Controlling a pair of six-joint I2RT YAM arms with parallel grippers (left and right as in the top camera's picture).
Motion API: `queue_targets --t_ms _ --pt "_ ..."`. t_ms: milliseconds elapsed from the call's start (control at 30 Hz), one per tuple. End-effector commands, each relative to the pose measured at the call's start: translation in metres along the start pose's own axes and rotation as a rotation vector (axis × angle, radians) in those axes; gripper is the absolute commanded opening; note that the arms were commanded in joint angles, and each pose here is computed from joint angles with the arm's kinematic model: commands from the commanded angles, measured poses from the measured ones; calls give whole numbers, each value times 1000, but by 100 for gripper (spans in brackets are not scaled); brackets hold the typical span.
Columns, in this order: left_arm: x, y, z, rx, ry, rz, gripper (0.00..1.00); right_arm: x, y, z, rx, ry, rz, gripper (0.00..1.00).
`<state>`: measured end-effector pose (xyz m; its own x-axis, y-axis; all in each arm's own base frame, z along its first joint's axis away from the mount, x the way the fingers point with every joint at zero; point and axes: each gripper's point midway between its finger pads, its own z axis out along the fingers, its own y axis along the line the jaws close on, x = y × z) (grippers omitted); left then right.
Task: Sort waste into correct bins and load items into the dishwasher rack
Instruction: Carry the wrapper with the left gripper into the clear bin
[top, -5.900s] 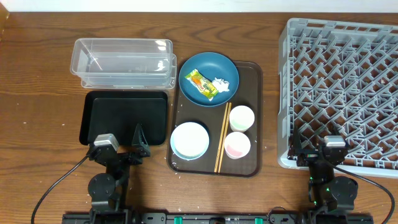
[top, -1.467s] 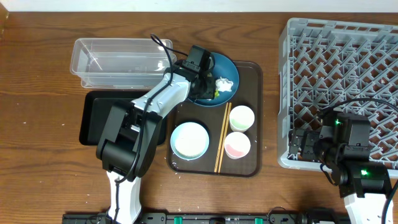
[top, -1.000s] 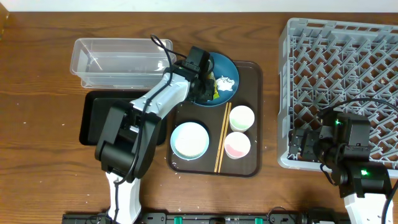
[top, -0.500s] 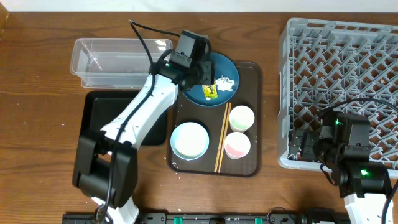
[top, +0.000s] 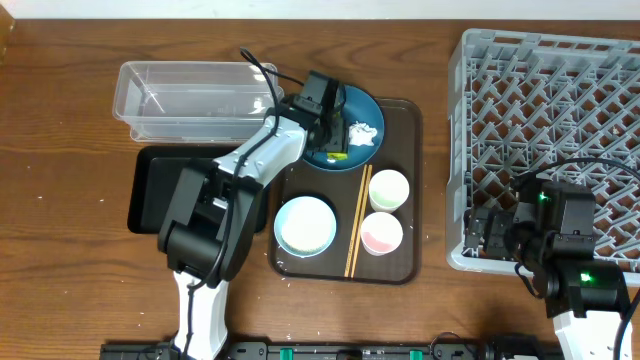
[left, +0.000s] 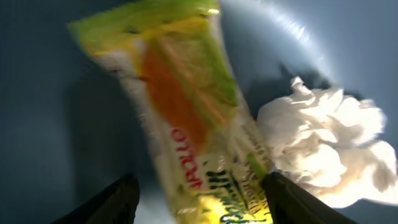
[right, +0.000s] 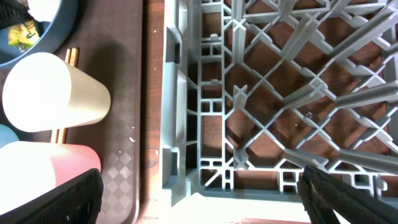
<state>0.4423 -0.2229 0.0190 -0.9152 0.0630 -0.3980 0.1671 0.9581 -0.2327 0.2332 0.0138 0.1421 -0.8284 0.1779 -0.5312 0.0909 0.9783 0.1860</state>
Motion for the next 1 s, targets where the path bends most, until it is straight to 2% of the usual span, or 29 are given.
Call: queue_targets --t_ms 0,233,267,300,467,600,767,967 --pt "0 -6 0 22 2 5 61 -7 6 -5 -19 -20 1 99" --pt "10 -16 1 24 30 25 19 -7 6 -5 -19 -20 1 99" --pt "12 -15 1 22 35 25 9 -7 6 -5 -19 -20 1 99" --pt "13 -15 1 20 41 24 6 -7 6 -5 -19 -19 2 99" --pt "12 -8 -8 9 49 10 6 -7 6 -5 -19 -19 2 99" --pt "-3 -6 -33 15 0 -3 6 -7 6 -5 -19 -20 1 99" --pt "-31 -4 -84 29 -112 -7 6 -7 6 -5 -19 -20 1 99" --pt "-67 38 -140 -109 -283 -63 6 -8 6 -5 -19 -24 1 99"
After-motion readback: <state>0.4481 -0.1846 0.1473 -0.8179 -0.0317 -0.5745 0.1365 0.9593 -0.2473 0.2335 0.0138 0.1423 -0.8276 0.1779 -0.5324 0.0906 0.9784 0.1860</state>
